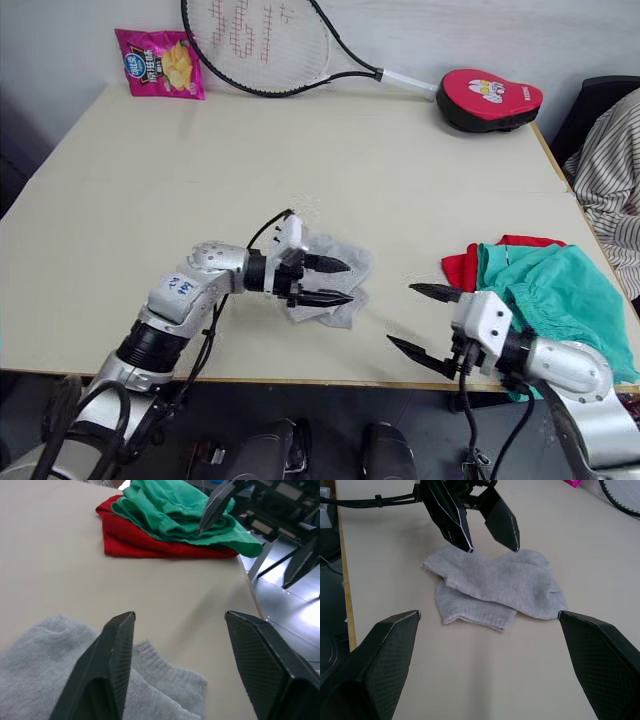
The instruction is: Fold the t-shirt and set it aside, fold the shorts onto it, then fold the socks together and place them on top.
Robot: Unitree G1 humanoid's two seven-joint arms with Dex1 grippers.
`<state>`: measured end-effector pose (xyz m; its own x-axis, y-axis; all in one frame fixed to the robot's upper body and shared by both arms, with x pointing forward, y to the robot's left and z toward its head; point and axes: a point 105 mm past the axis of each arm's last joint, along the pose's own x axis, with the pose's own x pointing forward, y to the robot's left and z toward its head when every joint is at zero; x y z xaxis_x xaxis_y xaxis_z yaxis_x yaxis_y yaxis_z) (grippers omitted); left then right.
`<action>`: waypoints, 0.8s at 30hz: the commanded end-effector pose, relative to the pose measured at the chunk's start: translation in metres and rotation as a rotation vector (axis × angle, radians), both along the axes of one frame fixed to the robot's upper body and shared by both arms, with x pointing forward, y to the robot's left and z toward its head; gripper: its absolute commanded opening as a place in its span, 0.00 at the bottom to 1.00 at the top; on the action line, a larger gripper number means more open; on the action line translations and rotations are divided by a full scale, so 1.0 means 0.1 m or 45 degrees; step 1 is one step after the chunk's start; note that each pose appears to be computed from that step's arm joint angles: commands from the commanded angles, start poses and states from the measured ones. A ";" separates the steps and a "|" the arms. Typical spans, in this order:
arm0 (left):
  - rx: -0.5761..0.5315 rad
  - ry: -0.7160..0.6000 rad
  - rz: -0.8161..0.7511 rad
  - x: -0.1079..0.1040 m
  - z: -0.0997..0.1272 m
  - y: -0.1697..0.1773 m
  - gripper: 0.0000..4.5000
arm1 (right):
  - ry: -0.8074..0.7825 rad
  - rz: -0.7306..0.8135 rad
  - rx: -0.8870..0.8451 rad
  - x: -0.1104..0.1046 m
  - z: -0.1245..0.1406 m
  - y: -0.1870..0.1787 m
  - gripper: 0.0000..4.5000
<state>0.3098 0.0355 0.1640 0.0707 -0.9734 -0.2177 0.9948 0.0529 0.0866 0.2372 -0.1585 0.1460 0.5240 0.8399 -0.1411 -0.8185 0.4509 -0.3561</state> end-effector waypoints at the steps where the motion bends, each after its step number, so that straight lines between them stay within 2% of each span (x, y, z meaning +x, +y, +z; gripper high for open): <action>1: -0.117 -0.138 0.088 0.23 0.33 0.20 0.67 | -0.032 0.072 -0.010 0.02 0.06 0.22 1.00; 4: -0.102 -0.196 0.269 0.56 0.39 0.45 0.67 | 0.023 0.130 -0.020 0.06 0.00 0.42 1.00; 7: 0.065 -0.281 0.390 0.84 0.27 0.70 0.67 | 0.080 0.127 -0.084 0.11 -0.14 0.56 1.00; 9: 0.126 -0.223 0.475 1.01 0.17 0.79 0.67 | 0.072 0.080 -0.166 0.22 -0.27 0.62 1.00; 15: 0.195 -0.103 0.532 1.16 -0.07 0.72 0.67 | 0.038 -0.064 -0.229 0.47 -0.35 0.70 1.00; 24: 0.101 -0.051 0.525 1.19 -0.10 0.43 0.67 | -0.067 -0.183 -0.299 0.56 -0.31 0.63 1.00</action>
<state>0.4249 0.0828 0.1398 0.4498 -0.8337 -0.3204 0.8922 0.4357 0.1191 0.2931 -0.0941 0.1066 0.6222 0.7138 -0.3215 -0.7609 0.4548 -0.4628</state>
